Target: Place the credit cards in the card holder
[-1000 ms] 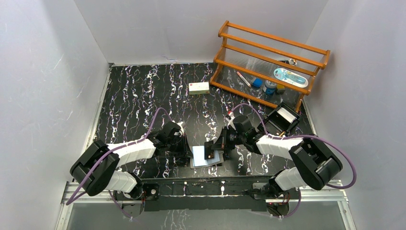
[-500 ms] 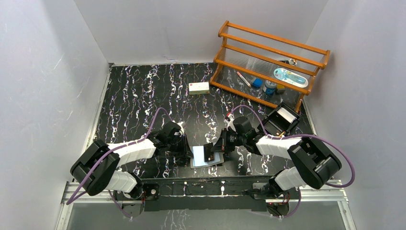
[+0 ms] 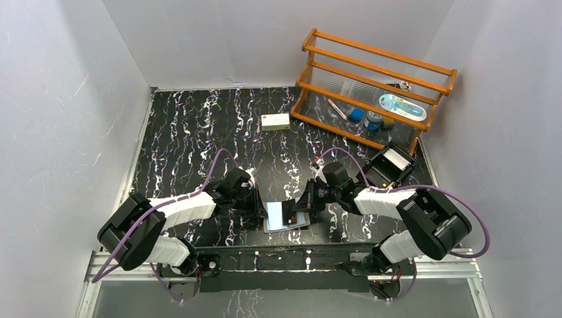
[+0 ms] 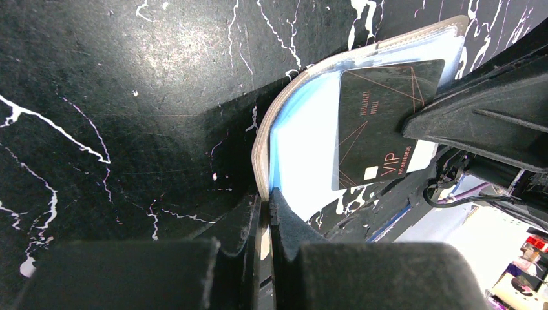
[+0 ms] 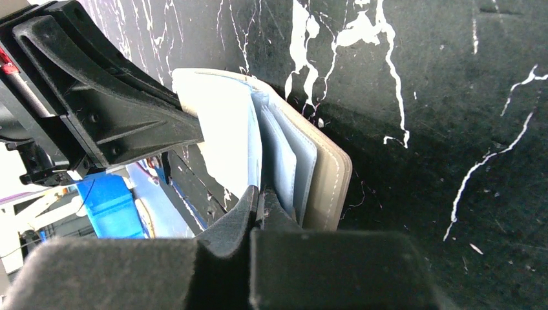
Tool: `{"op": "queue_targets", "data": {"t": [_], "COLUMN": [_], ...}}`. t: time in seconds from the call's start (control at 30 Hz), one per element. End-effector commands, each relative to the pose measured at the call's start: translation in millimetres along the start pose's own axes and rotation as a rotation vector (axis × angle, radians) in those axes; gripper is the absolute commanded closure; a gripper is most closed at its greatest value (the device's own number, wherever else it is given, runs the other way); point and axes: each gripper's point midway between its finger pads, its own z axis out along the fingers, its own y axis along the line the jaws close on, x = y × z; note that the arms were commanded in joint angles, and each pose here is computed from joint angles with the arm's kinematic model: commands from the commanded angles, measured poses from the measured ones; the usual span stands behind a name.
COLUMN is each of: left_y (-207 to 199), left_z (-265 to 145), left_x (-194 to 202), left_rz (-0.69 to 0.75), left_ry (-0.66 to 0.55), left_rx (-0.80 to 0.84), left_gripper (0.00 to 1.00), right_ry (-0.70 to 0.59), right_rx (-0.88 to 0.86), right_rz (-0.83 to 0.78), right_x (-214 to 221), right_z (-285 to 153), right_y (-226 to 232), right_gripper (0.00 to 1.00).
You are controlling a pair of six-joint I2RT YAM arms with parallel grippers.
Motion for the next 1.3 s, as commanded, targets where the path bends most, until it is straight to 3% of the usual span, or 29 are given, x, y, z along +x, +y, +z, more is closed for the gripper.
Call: {"op": "queue_targets", "data": {"t": [0.0, 0.67, 0.93, 1.1, 1.27], "left_y": [2, -1, 0, -1, -2], "left_z": [0, 0, 3, 1, 1], "left_x": [-3, -4, -2, -1, -2], "left_rz": [0.006, 0.006, -0.005, -0.009, -0.012], "left_ry": [0.002, 0.0, 0.018, 0.019, 0.013], "left_rx": [-0.021, -0.01, -0.012, -0.009, -0.001], "left_gripper": [1.0, 1.0, 1.0, 1.0, 1.0], "right_ry": [0.009, 0.062, 0.1, 0.061, 0.072], "right_rx": [0.035, 0.026, 0.134, 0.228, 0.295], "right_rz": [0.046, 0.052, -0.024, -0.044, -0.093], "right_x": [2, 7, 3, -4, -8], "right_z": [4, 13, 21, 7, -3], "right_y": [-9, -10, -11, -18, -18], "right_gripper": [1.0, 0.99, 0.82, 0.68, 0.6]}}
